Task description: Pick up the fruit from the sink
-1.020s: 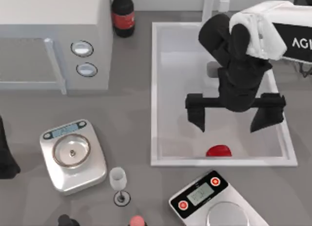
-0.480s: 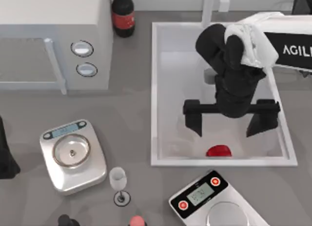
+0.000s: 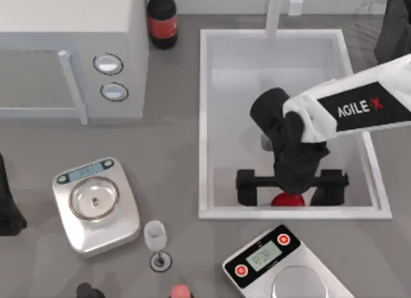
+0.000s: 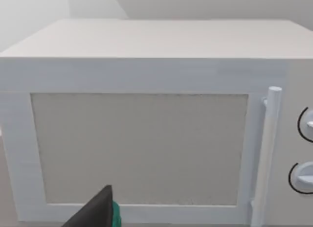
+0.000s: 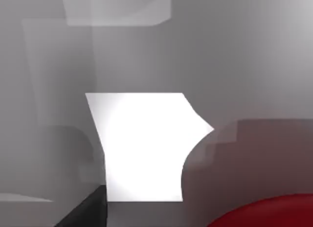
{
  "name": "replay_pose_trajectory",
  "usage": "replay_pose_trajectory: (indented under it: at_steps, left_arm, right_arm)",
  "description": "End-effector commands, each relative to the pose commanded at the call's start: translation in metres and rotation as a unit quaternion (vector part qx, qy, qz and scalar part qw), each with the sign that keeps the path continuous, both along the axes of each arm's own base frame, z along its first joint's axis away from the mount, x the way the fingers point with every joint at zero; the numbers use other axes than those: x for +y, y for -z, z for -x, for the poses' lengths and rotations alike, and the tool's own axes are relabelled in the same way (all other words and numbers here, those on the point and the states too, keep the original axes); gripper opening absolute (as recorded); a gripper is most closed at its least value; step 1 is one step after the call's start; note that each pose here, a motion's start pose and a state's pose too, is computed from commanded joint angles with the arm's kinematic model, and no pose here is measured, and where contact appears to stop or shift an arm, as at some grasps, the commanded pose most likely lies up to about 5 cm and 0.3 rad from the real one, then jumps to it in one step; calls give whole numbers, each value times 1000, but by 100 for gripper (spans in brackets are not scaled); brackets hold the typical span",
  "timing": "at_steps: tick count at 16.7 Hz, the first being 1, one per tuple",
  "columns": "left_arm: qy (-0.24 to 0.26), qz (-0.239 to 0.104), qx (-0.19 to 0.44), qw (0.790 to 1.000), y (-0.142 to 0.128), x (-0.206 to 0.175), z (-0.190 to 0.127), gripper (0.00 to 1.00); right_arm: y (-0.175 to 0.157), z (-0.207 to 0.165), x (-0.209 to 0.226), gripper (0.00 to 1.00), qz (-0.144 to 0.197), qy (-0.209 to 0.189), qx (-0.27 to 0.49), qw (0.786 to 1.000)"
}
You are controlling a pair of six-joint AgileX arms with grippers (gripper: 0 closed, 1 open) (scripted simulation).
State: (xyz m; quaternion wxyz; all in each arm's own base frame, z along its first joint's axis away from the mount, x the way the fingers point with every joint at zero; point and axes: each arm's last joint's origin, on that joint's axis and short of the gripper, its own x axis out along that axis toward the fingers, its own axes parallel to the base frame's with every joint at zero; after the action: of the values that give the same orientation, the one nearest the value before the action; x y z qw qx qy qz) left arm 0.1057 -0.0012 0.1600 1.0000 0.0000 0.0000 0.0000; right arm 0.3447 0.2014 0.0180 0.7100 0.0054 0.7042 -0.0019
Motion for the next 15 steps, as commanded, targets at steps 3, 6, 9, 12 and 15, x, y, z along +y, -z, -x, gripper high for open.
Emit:
replay_pose_trajectory:
  at_steps: [3, 6, 9, 12, 15]
  left_arm:
    - [0, 0, 0, 1000, 0, 0, 0, 100]
    - [0, 0, 0, 1000, 0, 0, 0, 100]
    - [0, 0, 0, 1000, 0, 0, 0, 100]
    - [0, 0, 0, 1000, 0, 0, 0, 100]
    - [0, 0, 0, 1000, 0, 0, 0, 100]
  right_arm:
    - [14, 3, -2, 100, 2, 0, 4, 1000]
    - [14, 3, -2, 100, 2, 0, 4, 1000]
    - [14, 3, -2, 77, 2, 0, 4, 1000]
    - [14, 3, -2, 55, 2, 0, 4, 1000]
    - [14, 3, -2, 32, 2, 0, 4, 1000]
